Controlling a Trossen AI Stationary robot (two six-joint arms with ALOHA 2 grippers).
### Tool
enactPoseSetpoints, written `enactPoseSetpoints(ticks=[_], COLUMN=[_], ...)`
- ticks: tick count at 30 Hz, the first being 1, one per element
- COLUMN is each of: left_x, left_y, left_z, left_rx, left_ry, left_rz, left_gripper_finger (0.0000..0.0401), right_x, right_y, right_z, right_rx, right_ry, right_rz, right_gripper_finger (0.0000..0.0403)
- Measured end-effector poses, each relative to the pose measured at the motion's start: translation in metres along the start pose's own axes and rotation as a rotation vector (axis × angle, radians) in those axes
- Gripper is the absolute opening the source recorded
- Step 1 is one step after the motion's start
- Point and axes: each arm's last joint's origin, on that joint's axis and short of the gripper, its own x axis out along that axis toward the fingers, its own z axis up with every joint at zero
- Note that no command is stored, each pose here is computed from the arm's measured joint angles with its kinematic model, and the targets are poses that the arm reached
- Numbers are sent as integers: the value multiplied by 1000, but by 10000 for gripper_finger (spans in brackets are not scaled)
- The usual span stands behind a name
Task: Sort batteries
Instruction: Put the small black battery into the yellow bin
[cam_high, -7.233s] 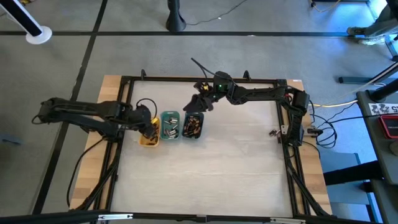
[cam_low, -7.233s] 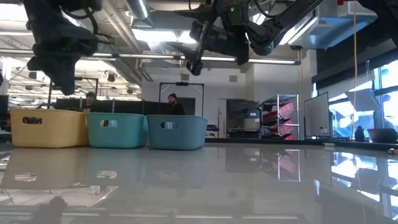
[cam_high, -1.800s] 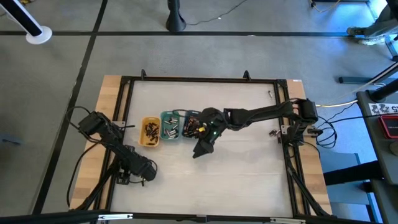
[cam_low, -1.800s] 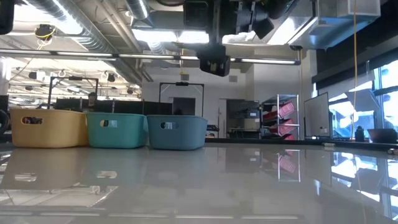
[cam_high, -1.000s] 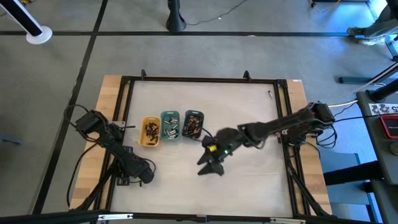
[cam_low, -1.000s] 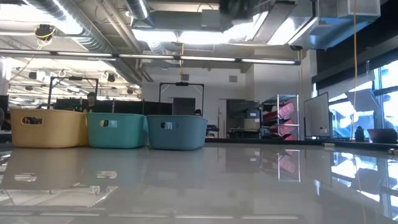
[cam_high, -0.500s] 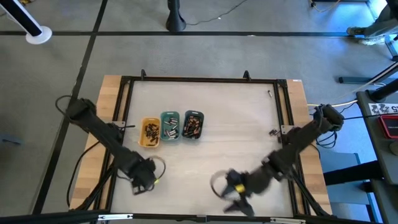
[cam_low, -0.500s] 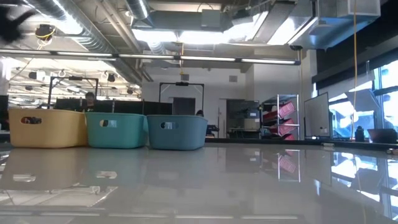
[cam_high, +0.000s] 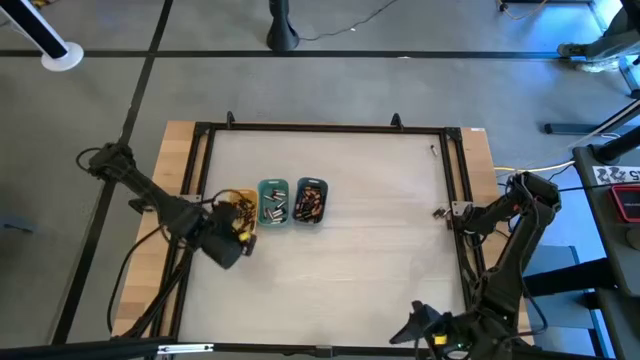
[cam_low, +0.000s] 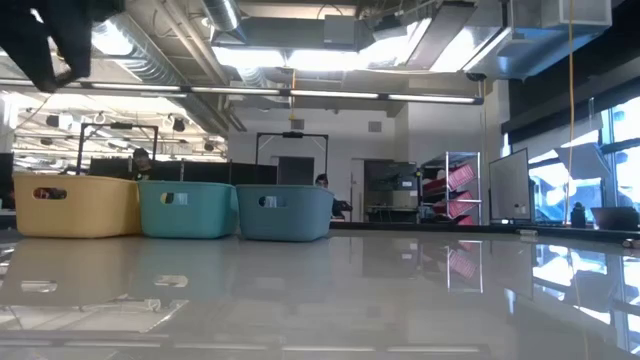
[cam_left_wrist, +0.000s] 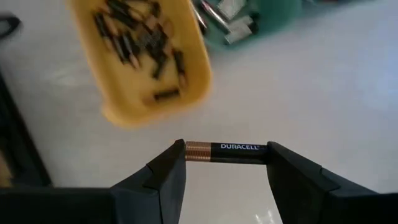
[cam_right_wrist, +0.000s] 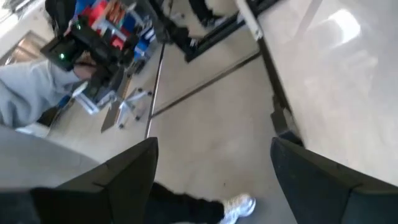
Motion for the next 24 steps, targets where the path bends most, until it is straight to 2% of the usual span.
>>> enactPoseSetpoints(ticks=[6,11,18,21,24], left_x=[22,52,94,102,103], left_y=[4,20,43,53,56], left_z=[40,72,99,106,114], left_rx=[63,137,274,281,344], left_ry=[38,90,218,240,234], left_rz=[121,222,148,164,147], left_gripper_finger=[186,187,206,231,255], right_x=[2,-6,-41,-58,-76], right_y=[-7,-25,-64,-79,-96], right_z=[11,54,128,154,176], right_rx=[-23,-18,-14,11,32], right_ry=[-87,-154,-251,-300,-313], right_rz=[-72,-176,-344,-388,-431], right_gripper_finger=[312,312,312,312,312])
